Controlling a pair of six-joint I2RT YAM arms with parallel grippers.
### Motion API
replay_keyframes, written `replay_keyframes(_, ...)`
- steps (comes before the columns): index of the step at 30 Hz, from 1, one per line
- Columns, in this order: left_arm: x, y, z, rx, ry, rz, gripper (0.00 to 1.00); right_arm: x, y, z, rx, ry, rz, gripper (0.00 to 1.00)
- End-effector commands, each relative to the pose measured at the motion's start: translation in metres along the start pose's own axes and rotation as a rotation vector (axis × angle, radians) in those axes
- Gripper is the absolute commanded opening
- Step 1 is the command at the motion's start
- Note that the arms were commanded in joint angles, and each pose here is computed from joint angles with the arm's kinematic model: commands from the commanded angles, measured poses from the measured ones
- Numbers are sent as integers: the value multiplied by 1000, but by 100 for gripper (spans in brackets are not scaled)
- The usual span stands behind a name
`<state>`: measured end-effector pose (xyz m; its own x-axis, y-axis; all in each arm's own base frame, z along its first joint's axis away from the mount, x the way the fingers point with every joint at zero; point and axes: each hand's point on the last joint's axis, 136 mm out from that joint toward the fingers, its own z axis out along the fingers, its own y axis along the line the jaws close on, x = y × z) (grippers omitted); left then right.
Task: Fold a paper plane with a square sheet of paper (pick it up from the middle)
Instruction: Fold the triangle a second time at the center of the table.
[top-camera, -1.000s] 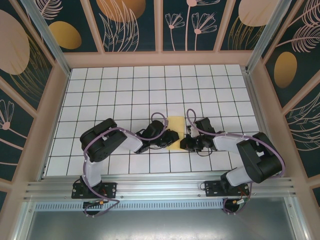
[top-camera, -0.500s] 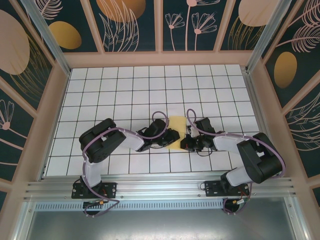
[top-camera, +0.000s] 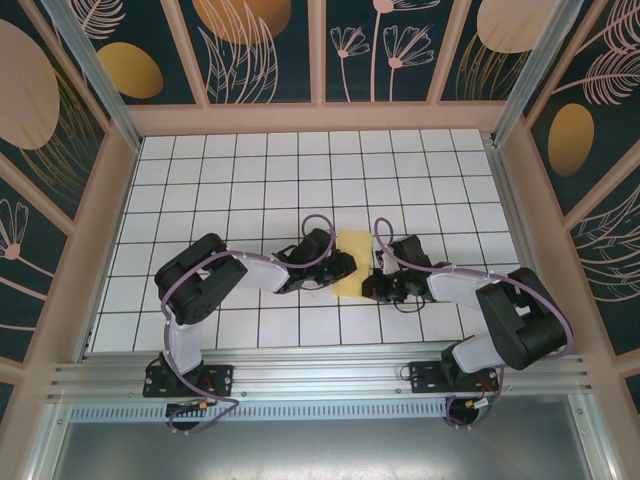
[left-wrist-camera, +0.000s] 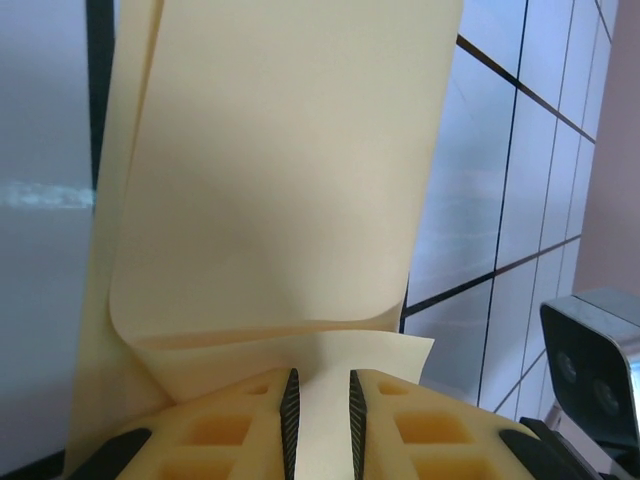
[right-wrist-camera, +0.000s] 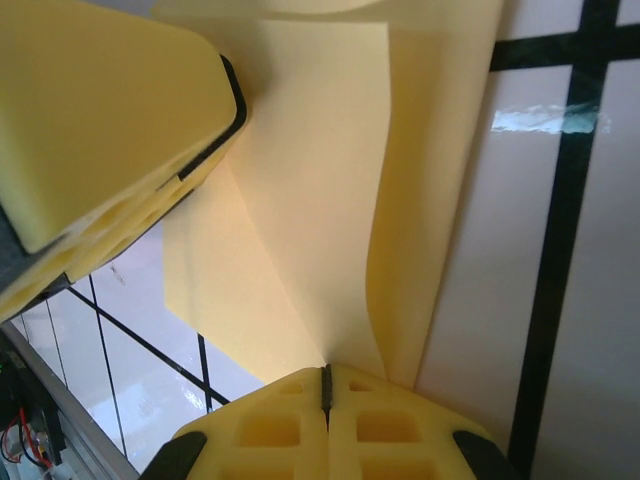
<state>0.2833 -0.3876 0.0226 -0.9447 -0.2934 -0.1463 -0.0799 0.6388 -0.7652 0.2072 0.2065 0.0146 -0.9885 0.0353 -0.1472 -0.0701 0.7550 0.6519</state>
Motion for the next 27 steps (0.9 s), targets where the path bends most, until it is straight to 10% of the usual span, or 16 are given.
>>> replay_keyframes(1, -27, 50, -10, -203, -101, 6, 24, 25, -32, -2, 125, 65, 59, 2)
replay_keyframes(19, -55, 55, -19, -250, -122, 35, 28, 24, -28, -1, 105, 65, 56, 3)
replay_keyframes(27, -66, -6, -42, -106, -142, 84, 28, 20, -25, -2, 97, 58, 49, 3)
